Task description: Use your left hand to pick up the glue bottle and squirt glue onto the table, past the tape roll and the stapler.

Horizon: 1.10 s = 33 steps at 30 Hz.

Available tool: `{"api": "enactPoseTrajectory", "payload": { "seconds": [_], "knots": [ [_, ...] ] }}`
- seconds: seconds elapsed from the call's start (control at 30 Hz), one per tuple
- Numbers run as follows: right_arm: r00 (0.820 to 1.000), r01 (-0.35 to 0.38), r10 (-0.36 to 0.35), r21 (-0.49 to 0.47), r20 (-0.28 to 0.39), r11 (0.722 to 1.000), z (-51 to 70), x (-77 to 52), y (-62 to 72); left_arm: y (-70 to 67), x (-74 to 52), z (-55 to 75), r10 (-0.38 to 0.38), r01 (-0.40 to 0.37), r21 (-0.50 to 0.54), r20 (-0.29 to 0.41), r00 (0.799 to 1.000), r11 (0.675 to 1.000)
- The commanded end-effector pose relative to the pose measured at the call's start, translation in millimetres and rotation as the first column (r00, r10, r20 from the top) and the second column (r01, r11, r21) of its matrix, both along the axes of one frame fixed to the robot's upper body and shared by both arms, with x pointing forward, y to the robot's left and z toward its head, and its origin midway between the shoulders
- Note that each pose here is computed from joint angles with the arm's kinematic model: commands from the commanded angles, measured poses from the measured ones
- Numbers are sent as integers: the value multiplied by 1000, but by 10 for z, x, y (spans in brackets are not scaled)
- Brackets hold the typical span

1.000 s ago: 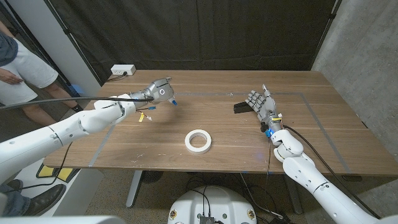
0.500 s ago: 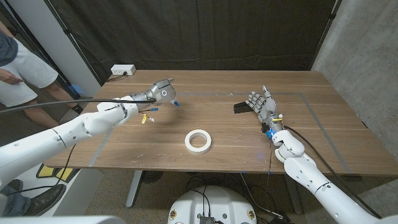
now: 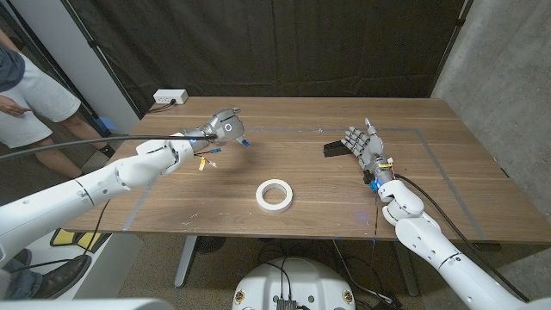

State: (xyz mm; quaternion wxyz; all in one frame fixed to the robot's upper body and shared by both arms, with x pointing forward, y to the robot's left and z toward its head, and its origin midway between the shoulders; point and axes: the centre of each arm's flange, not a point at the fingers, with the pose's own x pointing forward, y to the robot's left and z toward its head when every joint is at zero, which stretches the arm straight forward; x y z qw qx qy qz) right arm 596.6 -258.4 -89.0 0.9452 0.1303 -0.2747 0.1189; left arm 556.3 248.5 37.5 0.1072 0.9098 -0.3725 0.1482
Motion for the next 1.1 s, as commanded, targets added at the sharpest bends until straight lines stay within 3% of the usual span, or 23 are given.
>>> {"api": "enactPoseTrajectory", "payload": {
  "seconds": [0.03,0.6,0.77,0.93,1.1],
  "knots": [
    [1000,10,-10,-3,1,1000,-3,-26,21,33,18,66,9,-10,-56,-23,1000,998],
    [1000,24,-24,-2,0,1000,21,-28,106,117,64,72,-21,20,-71,-21,1000,997],
    [999,32,-32,-5,5,999,33,-27,116,162,48,130,-49,44,-167,-26,998,985],
    [999,37,-37,-14,-1,999,27,-8,124,222,111,184,-48,28,-277,-66,997,961],
    [999,36,-36,-12,-15,999,24,24,124,248,131,221,-74,47,-350,-64,995,936]
  ]
}}
